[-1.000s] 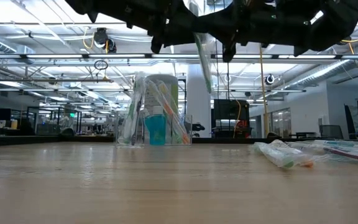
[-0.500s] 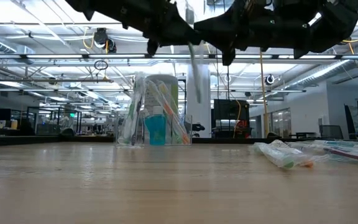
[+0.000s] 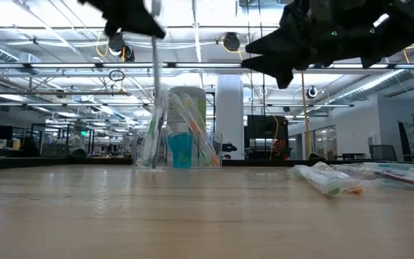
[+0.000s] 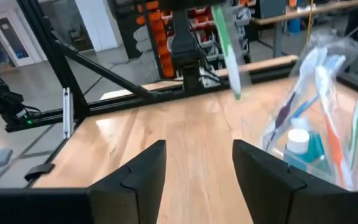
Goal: Pick & Place toothbrushing station
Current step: Put the green toothbrush into the transparent organizer
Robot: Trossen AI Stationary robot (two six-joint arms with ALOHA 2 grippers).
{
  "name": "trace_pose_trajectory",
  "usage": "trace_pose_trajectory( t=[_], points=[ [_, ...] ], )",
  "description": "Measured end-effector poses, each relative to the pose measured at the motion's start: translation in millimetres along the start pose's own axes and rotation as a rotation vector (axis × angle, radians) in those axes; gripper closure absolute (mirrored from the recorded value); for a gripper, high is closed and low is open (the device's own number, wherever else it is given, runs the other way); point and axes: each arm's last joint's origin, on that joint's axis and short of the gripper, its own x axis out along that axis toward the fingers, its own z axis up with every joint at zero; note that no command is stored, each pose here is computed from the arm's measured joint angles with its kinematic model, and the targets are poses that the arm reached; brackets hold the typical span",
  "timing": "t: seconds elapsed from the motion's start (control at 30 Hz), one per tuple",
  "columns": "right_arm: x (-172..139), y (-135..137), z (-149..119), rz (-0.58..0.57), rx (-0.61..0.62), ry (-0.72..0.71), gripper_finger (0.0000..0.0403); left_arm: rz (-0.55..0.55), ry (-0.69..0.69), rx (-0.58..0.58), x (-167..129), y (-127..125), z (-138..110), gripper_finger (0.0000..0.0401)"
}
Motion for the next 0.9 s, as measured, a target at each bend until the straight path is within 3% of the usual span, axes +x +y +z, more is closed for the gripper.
trace_pose_trajectory(
  t=[0.23,0.33,0.43,0.6,0.9],
  points=[
    [-1,-1,-3,-0.001,0.035,0.013,0.0223,0.082,-0.011,-0.075,12,28,-51,0.0394],
    [-1,-1,-4,-0.002,0.080,0.021,0.0227,0.093,-0.055,-0.095,18,37,-59,0.0392],
    [-1,-1,-6,-0.010,0.088,0.049,0.0229,0.097,-0.009,-0.142,23,46,-71,0.0394],
    [-3,-3,-21,-0.038,0.097,0.204,0.0228,0.017,0.080,-0.232,27,53,-88,0.0383],
    [-17,-5,-57,-0.185,0.291,0.574,0.0236,0.059,0.193,-0.276,30,60,-102,0.0364]
  ],
)
